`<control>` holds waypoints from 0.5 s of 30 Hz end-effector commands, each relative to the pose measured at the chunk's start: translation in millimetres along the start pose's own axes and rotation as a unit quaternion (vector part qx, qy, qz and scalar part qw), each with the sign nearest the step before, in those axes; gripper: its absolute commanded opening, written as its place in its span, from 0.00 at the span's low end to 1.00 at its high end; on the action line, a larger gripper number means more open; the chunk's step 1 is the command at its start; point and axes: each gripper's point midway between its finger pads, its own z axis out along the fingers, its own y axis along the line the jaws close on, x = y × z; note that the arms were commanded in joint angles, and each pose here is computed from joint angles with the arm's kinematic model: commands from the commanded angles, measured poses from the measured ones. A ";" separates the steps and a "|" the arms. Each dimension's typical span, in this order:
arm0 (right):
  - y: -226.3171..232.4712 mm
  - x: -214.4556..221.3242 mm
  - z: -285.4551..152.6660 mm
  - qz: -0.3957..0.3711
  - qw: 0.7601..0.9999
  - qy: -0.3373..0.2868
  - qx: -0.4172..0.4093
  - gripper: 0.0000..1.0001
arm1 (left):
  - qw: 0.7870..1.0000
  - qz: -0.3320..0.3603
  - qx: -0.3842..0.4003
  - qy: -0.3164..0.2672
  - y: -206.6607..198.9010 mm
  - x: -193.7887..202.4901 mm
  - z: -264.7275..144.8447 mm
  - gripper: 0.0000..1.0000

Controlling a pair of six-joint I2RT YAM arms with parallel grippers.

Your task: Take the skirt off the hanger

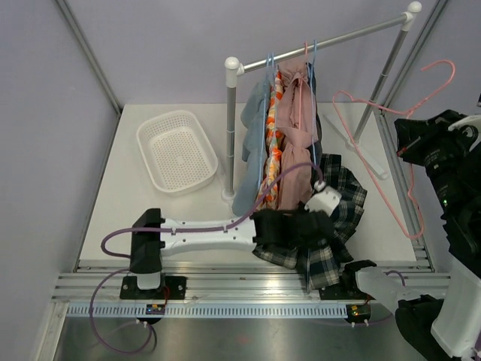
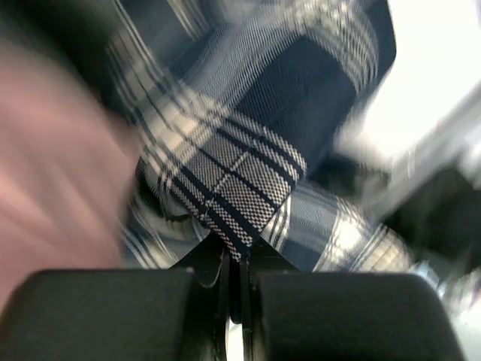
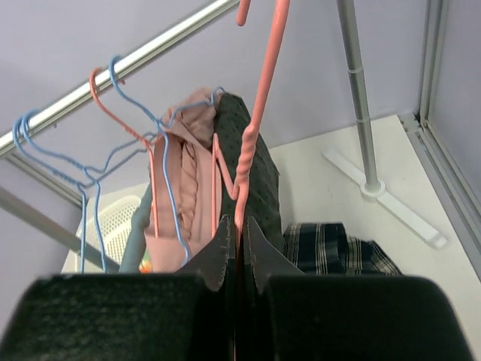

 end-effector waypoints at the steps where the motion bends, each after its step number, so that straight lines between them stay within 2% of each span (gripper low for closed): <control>1: 14.0 -10.7 57.1 -0.011 1.000 -0.012 -0.002 0.00 | 0.997 -0.019 0.067 0.022 -33.6 53.6 -53.6 0.00; 3: 17.9 -12.4 83.1 -0.019 1.000 -0.014 0.001 0.00 | 0.997 -0.016 0.061 0.050 -38.7 103.8 -78.5 0.00; 4: 20.8 -17.5 93.3 -0.024 0.999 -0.024 -0.001 0.00 | 0.997 -0.009 0.069 0.040 -47.3 115.2 -105.3 0.00; 5: 23.2 -16.9 112.2 -0.030 0.999 -0.021 0.003 0.00 | 0.997 0.006 0.053 0.055 -38.8 133.7 -116.8 0.00; 6: 25.6 -20.4 121.5 -0.033 0.999 -0.026 0.003 0.00 | 0.997 -0.021 0.045 0.061 -36.2 144.4 -129.5 0.00; 8: 31.4 -21.7 146.8 -0.039 0.999 -0.025 0.002 0.00 | 0.997 0.004 0.029 0.075 -27.4 172.5 -153.3 0.00; 9: 33.3 -22.8 154.6 -0.039 0.999 -0.027 0.001 0.00 | 0.996 -0.017 0.022 0.081 -25.7 180.4 -159.0 0.00; 13: 40.2 -18.8 195.8 -0.043 0.999 -0.025 0.001 0.00 | 0.993 -0.006 -0.020 0.116 4.6 235.1 -161.1 0.00; 15: 43.1 -8.3 218.5 -0.045 0.999 -0.011 -0.001 0.00 | 0.993 -0.016 -0.027 0.117 8.9 241.5 -160.7 0.00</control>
